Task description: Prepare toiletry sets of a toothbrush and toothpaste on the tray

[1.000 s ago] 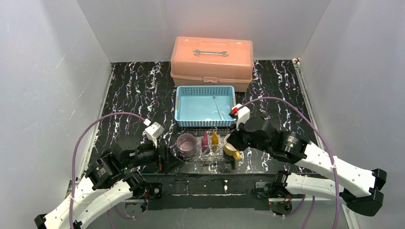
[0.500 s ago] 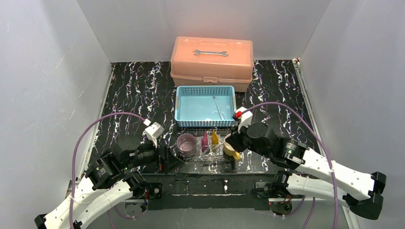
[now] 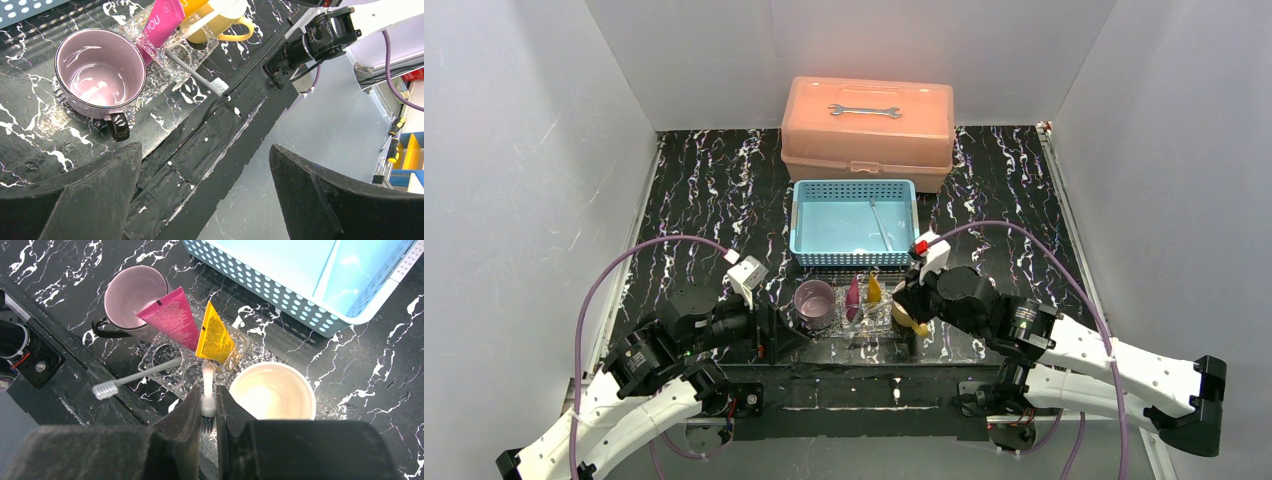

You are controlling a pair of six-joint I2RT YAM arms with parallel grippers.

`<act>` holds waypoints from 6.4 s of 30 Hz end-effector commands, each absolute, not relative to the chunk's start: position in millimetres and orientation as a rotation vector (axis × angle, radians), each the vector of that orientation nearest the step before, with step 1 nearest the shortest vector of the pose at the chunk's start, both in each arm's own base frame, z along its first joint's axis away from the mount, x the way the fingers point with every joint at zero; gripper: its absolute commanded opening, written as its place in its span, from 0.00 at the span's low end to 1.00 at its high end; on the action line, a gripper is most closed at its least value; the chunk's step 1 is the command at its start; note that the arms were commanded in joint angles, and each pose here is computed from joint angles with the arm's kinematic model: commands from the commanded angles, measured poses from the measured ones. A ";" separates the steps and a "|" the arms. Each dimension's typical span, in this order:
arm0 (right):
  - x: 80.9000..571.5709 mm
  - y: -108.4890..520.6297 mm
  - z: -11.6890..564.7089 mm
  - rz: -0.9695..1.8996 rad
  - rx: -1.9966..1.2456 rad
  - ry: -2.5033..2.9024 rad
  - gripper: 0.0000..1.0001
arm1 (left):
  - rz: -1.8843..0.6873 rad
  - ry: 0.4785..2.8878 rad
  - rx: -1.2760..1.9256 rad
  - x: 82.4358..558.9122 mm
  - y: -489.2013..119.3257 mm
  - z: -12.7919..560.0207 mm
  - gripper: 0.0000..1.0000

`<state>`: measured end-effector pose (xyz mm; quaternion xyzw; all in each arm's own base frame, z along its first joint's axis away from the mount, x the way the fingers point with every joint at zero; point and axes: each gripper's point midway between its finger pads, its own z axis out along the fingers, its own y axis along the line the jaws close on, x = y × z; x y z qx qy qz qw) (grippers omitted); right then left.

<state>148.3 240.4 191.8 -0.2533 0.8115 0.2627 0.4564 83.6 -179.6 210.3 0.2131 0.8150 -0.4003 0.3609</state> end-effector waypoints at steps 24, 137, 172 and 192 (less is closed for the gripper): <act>149.5 236.4 189.5 0.608 -0.491 1.868 0.01 | -1.011 2.089 0.554 87.1 -179.0 208.6 0.98; 359.6 113.1 287.9 0.228 -0.055 1.895 0.88 | -0.355 2.143 -0.039 277.5 -89.3 267.3 0.98; 217.1 77.4 315.1 0.459 -0.001 1.511 0.98 | -0.531 1.825 -0.027 163.7 -75.9 256.0 0.98; 186.6 90.4 306.3 0.582 -0.063 1.490 0.98 | -0.670 1.729 -0.016 127.5 -84.2 258.3 0.98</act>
